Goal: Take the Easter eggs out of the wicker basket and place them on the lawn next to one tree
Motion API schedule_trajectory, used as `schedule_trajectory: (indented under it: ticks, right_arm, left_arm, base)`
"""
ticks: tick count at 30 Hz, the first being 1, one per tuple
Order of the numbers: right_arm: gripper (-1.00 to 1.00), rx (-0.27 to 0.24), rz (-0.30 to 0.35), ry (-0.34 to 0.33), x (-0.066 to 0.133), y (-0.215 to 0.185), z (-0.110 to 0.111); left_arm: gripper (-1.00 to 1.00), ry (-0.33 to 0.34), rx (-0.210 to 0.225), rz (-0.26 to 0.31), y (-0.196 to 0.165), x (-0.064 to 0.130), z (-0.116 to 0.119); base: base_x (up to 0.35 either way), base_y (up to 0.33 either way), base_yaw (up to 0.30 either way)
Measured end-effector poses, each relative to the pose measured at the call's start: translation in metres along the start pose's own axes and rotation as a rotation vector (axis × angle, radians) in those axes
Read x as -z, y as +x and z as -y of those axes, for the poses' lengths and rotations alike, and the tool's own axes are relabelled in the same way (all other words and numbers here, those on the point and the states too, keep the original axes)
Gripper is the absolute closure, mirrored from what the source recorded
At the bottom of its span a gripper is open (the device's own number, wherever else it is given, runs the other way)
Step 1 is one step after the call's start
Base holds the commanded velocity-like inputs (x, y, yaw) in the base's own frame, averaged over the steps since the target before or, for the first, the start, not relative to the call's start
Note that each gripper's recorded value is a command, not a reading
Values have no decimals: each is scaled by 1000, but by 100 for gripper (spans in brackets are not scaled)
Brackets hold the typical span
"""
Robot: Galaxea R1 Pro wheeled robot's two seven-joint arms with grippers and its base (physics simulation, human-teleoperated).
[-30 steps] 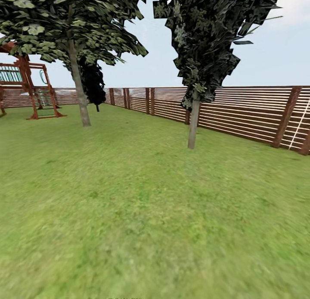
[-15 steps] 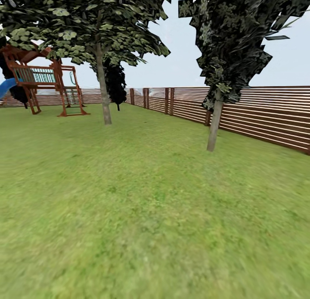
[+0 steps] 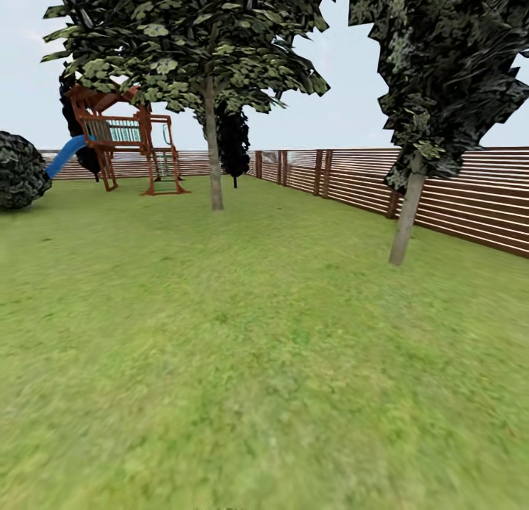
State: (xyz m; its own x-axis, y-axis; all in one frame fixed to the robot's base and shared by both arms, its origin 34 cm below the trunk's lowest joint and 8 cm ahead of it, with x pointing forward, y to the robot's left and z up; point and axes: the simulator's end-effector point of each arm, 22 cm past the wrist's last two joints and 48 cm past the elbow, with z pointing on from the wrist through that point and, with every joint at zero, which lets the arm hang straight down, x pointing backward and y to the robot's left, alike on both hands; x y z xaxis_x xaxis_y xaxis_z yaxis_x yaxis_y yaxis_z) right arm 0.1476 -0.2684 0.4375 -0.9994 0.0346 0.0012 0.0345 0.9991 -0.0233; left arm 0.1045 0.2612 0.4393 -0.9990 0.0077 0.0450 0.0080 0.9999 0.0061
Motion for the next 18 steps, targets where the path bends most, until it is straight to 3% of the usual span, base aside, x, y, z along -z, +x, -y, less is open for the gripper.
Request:
schedule_trajectory:
  ticks: [18]
  right_arm:
    - [-100, 2, -1, 0, 0, 1, 0]
  left_arm:
    - [-100, 0, 0, -1, 1, 0, 0]
  base:
    - [0, 0, 297]
